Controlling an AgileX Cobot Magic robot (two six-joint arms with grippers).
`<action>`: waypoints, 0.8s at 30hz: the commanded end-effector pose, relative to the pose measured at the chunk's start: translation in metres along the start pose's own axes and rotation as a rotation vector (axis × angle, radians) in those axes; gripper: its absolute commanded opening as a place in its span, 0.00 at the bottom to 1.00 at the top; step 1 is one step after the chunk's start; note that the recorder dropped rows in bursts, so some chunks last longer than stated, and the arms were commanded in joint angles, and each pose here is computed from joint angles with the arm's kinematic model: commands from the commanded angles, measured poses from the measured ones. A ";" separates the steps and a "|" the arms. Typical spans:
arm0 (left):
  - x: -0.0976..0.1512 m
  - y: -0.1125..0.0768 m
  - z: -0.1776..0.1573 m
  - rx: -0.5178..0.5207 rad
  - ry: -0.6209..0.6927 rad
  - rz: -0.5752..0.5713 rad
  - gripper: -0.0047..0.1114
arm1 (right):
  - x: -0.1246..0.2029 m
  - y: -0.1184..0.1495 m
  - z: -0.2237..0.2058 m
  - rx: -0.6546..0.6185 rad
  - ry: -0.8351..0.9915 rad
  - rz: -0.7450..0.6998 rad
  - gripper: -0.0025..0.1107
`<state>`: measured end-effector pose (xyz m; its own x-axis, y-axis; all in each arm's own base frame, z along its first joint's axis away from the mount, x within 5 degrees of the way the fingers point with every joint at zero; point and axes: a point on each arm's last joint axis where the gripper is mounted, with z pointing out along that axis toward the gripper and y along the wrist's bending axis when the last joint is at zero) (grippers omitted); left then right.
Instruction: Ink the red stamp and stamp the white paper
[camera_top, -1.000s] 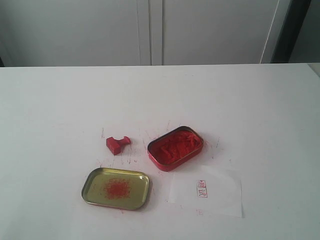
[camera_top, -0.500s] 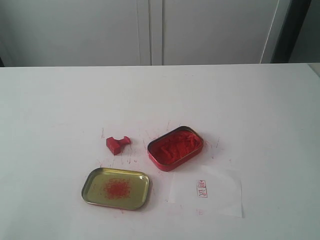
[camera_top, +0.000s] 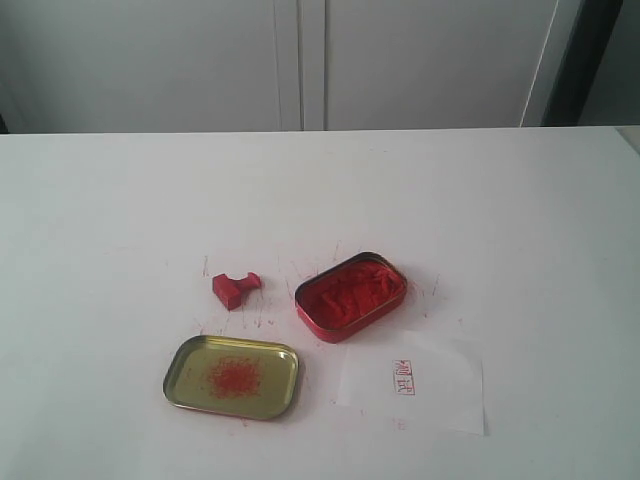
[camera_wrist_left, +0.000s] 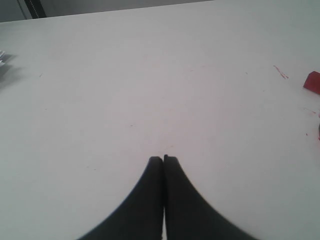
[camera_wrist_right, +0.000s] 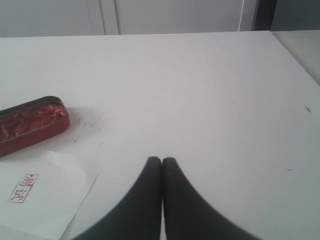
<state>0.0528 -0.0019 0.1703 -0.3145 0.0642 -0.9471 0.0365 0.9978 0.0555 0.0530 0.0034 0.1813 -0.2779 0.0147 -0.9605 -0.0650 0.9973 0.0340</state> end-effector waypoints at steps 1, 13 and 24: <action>0.000 0.000 0.000 0.005 0.000 -0.008 0.04 | -0.001 0.000 0.000 0.006 -0.026 -0.016 0.02; 0.000 0.000 0.000 0.005 0.000 -0.008 0.04 | -0.001 0.000 0.000 0.006 -0.022 -0.016 0.02; 0.000 0.000 0.000 0.005 0.000 -0.008 0.04 | -0.001 0.000 0.000 0.006 -0.022 -0.030 0.02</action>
<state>0.0528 -0.0019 0.1703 -0.3145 0.0642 -0.9471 0.0365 0.9978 0.0555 0.0532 0.0034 0.1821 -0.2680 0.0018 -0.9634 -0.0694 0.9974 0.0211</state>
